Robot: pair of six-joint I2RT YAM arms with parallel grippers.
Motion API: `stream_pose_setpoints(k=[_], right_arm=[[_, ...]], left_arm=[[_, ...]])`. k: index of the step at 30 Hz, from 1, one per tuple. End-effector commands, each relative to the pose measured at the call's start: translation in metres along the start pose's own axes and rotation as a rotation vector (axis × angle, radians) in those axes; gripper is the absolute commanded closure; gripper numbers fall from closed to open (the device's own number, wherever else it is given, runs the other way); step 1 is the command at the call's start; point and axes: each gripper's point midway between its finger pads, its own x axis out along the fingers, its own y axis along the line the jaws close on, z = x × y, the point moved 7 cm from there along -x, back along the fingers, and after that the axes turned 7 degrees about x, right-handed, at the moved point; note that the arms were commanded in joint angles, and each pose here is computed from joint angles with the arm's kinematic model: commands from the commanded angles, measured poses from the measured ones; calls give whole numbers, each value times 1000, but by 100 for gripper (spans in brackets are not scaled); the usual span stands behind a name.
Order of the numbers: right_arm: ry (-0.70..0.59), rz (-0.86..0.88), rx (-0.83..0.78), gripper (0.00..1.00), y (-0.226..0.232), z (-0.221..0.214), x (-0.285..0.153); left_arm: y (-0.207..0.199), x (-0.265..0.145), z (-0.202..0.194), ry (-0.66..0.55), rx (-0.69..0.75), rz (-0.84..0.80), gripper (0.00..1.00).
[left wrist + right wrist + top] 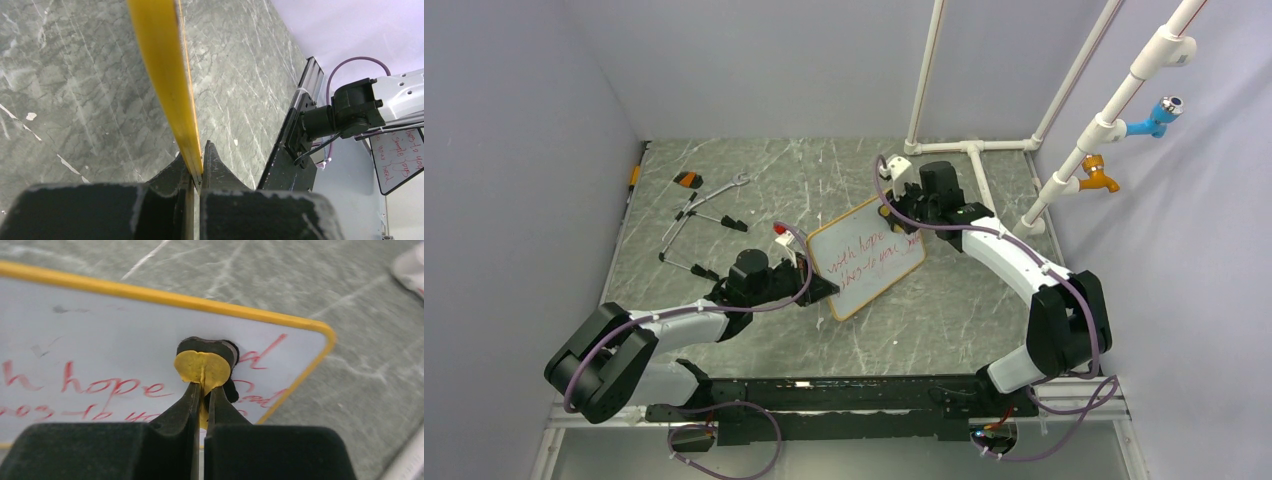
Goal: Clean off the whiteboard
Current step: Erase the whiteboard at the center of the board.
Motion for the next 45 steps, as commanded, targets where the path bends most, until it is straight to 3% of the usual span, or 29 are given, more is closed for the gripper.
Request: stream_pose_setpoints(k=[1,4,12,17,20,25,27,35,39,41,45], right_arm=[[-22,425,-114,100,40,1,-5],[-50,472,-73,100,46,9,-10],[-111,-50,138,100,-7,20,-3],[-106,-140,133,100,-20,18,-3],[-96,-116,109,100,-19,17,-4],[-50,223,-15,100,14,9,-5],[-65,277,-10,100,20,11,-7],[-114,-141,187,100,-29,15,-7],[-105,-181,180,100,-35,12,-7],[-89,-111,139,100,-30,11,-6],[-35,288,23,100,11,0,-6]], left_arm=[[-32,-3,1,32,138,-252,100],[-32,-4,-1,35,138,-253,100],[-32,-5,-3,58,145,-264,100],[-32,-5,-3,62,149,-260,100],[-32,-6,-2,58,150,-259,100],[-33,-6,-3,56,150,-261,100],[-33,-7,-3,53,153,-261,100],[-34,-10,-4,54,156,-266,100],[-35,-11,-4,55,160,-270,100],[-35,-11,-4,55,161,-270,100],[-35,-11,-4,55,160,-275,100]])
